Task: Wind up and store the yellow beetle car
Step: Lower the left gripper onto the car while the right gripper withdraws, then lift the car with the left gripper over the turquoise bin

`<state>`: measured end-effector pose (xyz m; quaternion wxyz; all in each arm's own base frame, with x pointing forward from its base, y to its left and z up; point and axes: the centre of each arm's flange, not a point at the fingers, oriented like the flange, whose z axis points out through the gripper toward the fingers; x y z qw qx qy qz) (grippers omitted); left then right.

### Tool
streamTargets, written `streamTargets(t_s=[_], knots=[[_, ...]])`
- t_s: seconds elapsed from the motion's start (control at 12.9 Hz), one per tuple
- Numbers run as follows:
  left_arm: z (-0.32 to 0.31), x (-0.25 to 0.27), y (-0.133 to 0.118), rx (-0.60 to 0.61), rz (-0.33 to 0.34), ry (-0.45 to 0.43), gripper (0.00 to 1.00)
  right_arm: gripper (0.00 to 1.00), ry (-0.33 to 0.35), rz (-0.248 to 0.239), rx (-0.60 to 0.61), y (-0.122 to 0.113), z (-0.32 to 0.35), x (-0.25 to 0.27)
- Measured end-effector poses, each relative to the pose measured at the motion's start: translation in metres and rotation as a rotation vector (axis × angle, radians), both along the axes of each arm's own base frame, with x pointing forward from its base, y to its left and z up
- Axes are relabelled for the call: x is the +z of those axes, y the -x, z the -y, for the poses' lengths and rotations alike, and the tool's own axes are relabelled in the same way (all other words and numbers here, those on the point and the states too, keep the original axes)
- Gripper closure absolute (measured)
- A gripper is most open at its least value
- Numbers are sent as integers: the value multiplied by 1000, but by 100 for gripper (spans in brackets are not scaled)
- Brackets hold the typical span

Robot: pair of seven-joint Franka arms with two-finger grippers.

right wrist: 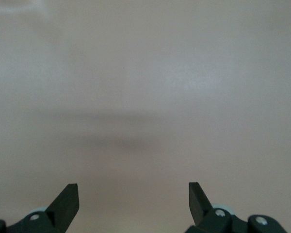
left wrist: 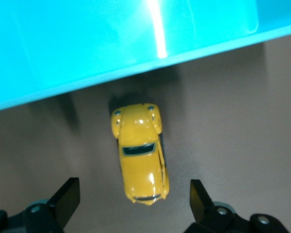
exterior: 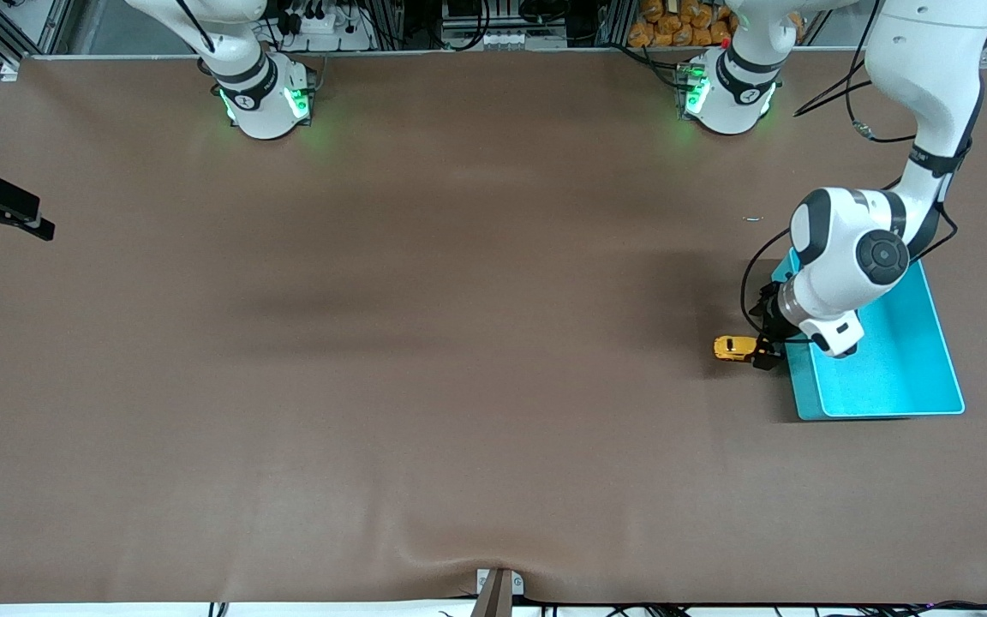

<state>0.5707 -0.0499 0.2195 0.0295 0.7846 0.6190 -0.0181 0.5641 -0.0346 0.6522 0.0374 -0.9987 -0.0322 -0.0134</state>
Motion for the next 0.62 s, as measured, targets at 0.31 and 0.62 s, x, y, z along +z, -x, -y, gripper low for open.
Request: streamTargets(t_s=[0.31, 0.62], knots=[[-6, -25, -7, 10, -26, 0, 0, 0, 11, 36, -11, 23, -6, -24], [-4, -37, -7, 20, -20, -5, 16, 0, 13, 43, -17, 30, -5, -22]])
